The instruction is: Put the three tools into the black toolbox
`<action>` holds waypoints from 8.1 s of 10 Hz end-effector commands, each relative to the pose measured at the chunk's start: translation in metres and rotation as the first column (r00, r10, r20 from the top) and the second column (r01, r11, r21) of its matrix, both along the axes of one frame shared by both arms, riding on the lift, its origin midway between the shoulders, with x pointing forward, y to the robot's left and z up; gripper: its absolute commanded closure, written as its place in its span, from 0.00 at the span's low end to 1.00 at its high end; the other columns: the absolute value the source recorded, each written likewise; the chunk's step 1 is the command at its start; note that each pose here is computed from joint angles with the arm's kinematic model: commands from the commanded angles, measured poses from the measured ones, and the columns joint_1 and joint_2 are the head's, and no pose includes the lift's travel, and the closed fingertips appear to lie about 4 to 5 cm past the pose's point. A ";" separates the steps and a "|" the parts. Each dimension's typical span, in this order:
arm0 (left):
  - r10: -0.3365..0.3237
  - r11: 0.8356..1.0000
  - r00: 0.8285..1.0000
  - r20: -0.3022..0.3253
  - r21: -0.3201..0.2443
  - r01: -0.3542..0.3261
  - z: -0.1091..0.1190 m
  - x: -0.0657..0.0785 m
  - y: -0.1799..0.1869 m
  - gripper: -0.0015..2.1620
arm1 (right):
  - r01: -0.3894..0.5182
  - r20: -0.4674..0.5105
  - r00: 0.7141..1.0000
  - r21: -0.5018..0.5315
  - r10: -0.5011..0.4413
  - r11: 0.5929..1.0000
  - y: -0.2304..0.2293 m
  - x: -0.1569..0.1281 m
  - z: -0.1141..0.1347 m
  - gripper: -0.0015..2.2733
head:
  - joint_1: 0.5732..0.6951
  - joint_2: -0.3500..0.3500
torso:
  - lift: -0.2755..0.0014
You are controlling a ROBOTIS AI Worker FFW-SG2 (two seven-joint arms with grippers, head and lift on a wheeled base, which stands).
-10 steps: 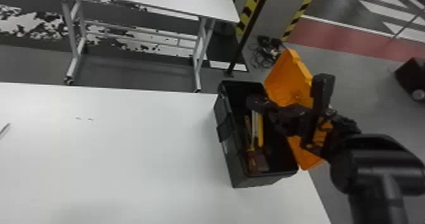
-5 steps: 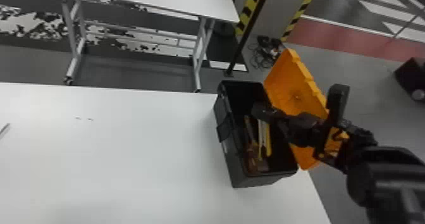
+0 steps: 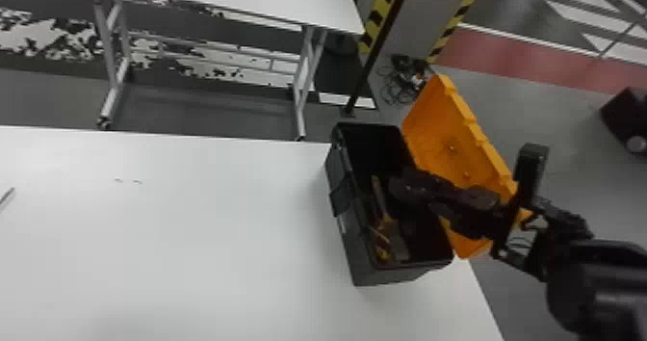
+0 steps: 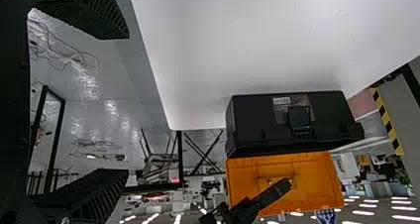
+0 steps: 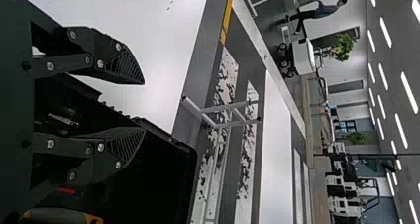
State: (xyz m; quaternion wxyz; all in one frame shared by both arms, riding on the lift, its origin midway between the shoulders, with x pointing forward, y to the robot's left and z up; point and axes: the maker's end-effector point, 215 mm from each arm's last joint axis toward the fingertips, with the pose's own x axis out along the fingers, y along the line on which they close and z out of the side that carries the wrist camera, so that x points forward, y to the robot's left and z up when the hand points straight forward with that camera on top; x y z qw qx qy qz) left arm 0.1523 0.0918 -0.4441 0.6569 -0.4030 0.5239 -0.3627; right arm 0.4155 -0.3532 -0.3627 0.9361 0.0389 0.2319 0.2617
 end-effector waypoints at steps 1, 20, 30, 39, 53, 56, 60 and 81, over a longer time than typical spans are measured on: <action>0.001 0.999 1.000 -0.001 0.052 -0.001 -0.003 -0.003 0.003 0.02 | 0.042 -0.154 0.988 0.121 -0.023 0.992 0.003 -0.026 -0.007 0.03 | 1.00 0.00 | 0.81; 0.103 0.625 0.950 0.295 0.724 -0.292 0.015 0.222 0.309 0.04 | 0.039 -0.306 0.946 0.440 0.109 0.897 0.145 -0.134 -0.030 0.03 | 1.00 0.98 | 0.81; 0.015 0.430 1.000 0.013 0.903 -0.018 -0.062 0.266 0.324 0.04 | 0.064 -0.320 0.943 0.447 0.092 0.892 0.134 -0.138 -0.040 0.03 | 1.00 0.96 | 0.81; 0.021 0.327 0.994 -0.107 0.940 0.094 -0.111 0.274 0.329 0.04 | 0.077 -0.314 0.946 0.454 0.079 0.888 0.123 -0.120 -0.050 0.03 | 1.00 0.95 | 0.81; -0.076 0.348 0.997 -0.034 0.936 0.059 -0.127 0.310 0.312 0.58 | 0.055 -0.323 0.942 0.424 0.094 0.904 0.137 -0.109 -0.062 0.03 | 1.00 0.89 | 0.81; -0.016 0.389 0.998 -0.061 0.919 0.063 -0.114 0.299 0.301 0.86 | 0.042 -0.322 0.941 0.415 0.103 0.909 0.145 -0.103 -0.065 0.03 | 1.00 0.88 | 0.81; 0.031 0.515 0.999 -0.018 0.857 0.000 -0.096 0.295 0.268 0.89 | 0.047 -0.334 0.937 0.404 0.099 0.914 0.147 -0.098 -0.071 0.03 | 1.00 0.86 | 0.81; -0.289 0.954 0.918 0.271 -0.001 0.300 0.051 0.107 -0.103 0.89 | 0.049 -0.510 0.841 0.405 0.181 0.913 0.180 -0.091 -0.032 0.04 | 1.00 0.00 | 0.81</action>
